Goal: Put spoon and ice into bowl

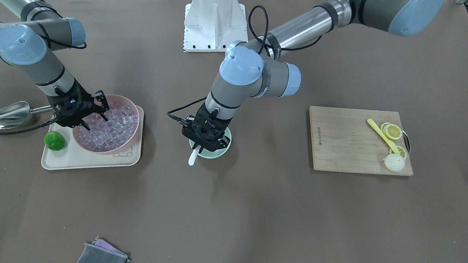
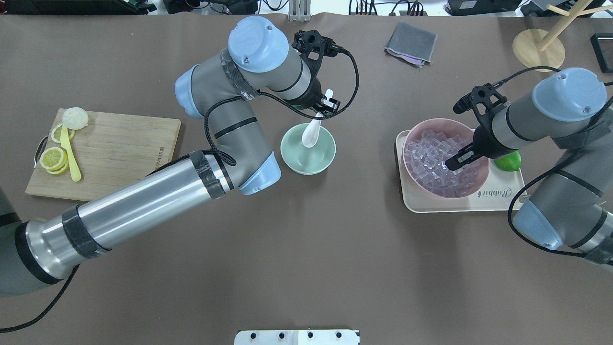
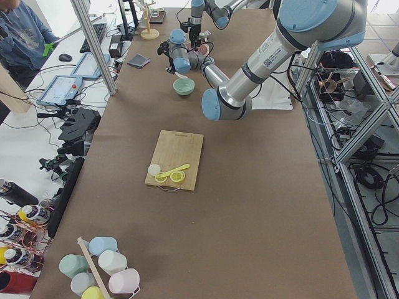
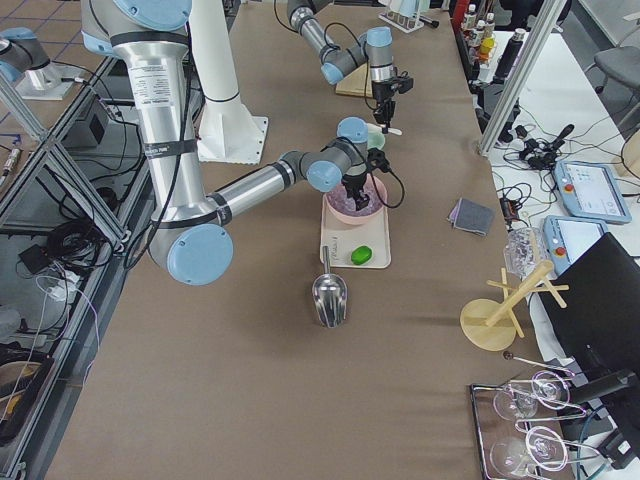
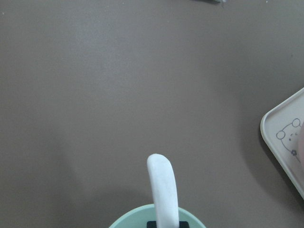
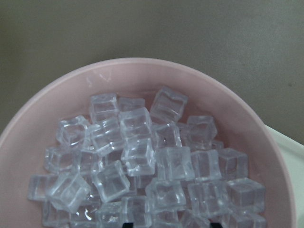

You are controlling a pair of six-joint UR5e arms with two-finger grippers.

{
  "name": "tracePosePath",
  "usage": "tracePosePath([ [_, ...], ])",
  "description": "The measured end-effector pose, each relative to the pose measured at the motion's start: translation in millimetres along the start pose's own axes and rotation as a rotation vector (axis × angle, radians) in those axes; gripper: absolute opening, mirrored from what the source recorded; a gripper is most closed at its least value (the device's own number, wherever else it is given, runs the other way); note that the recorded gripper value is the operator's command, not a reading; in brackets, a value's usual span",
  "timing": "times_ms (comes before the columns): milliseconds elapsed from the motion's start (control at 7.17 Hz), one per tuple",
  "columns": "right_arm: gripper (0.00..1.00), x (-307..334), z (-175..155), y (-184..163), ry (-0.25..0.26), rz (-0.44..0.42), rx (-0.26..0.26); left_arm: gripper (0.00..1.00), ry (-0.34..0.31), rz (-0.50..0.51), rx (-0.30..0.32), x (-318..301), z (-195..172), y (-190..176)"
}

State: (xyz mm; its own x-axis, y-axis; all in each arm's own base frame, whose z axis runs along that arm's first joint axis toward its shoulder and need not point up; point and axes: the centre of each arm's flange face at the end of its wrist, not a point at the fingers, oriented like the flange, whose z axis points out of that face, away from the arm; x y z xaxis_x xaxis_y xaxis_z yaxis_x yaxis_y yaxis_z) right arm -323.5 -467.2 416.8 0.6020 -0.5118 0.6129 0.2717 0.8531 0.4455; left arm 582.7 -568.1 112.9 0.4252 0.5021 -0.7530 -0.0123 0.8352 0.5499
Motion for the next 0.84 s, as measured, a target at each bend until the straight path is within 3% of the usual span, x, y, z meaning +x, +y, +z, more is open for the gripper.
tracePosePath([
  [140,0.58,-0.9,2.8,3.0,0.0,-0.001,-0.006,0.0,0.004,0.001,0.012,1.5,3.3,-0.6],
  [279,0.44,-2.9,5.5,5.3,-0.001,-0.003,-0.012,0.12,0.009,0.005,0.029,1.0,9.3,-0.6],
  [419,0.19,-4.9,6.9,6.4,-0.003,-0.004,-0.015,0.6,0.018,0.007,0.049,1.0,16.2,0.0],
  [558,0.0,-6.3,7.8,7.0,-0.005,-0.004,-0.017,0.83,0.025,-0.005,0.062,1.9,19.2,-0.3],
  [698,0.0,-6.6,8.0,7.2,-0.006,-0.005,-0.018,0.94,0.031,-0.024,0.07,2.8,19.4,-1.5],
  [837,0.0,-6.4,8.3,7.8,-0.006,-0.006,-0.019,0.97,0.037,-0.046,0.076,3.7,19.0,-2.1],
])
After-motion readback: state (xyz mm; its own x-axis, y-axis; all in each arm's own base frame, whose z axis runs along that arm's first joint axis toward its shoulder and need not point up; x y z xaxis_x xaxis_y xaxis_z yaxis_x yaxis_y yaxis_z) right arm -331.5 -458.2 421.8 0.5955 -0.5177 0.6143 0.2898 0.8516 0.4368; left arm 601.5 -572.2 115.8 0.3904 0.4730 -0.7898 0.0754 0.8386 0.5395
